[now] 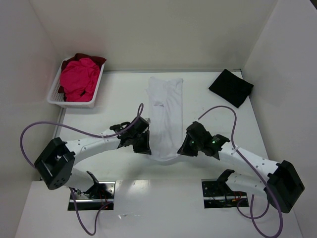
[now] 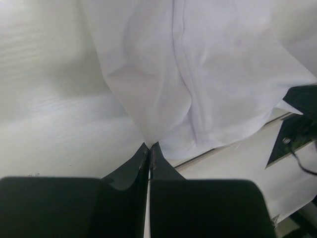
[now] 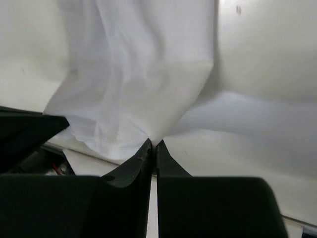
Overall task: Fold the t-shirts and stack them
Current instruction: Fold the folded rectangular tshirt in 1/3 of the way
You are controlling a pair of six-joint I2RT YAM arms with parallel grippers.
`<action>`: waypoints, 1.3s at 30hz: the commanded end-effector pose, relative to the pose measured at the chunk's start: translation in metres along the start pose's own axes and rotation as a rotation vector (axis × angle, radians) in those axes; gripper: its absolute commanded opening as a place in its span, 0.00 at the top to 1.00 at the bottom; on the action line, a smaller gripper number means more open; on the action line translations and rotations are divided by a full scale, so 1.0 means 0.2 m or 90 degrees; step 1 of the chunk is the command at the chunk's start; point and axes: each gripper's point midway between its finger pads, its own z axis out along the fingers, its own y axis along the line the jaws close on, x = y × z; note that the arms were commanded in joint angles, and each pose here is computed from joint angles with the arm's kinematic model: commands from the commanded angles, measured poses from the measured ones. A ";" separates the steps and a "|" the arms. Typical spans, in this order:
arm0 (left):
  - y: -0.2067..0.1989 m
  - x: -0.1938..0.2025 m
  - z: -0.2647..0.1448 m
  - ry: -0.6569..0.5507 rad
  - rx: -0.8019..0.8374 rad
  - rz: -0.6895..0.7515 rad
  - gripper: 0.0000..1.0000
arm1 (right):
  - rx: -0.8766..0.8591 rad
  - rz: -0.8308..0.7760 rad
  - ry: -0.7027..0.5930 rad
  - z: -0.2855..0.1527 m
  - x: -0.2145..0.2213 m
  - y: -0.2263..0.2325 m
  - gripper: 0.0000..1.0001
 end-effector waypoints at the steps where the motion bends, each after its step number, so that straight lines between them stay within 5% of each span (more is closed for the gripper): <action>1: 0.01 -0.14 -0.11 -0.057 -0.018 0.026 1.00 | 0.010 -0.028 -0.062 -0.06 -0.19 0.05 0.93; 6: 0.01 -0.36 -0.19 -0.114 -0.032 0.048 1.00 | 0.024 -0.033 -0.104 -0.07 -0.42 0.07 0.92; 25: 0.05 -0.98 0.02 -0.112 0.000 0.089 1.00 | -0.001 -0.036 -0.176 0.12 -1.10 0.32 0.91; 39: 0.17 -1.28 0.24 -0.103 -0.002 0.078 0.94 | 0.020 -0.016 -0.129 0.47 -1.31 0.23 0.87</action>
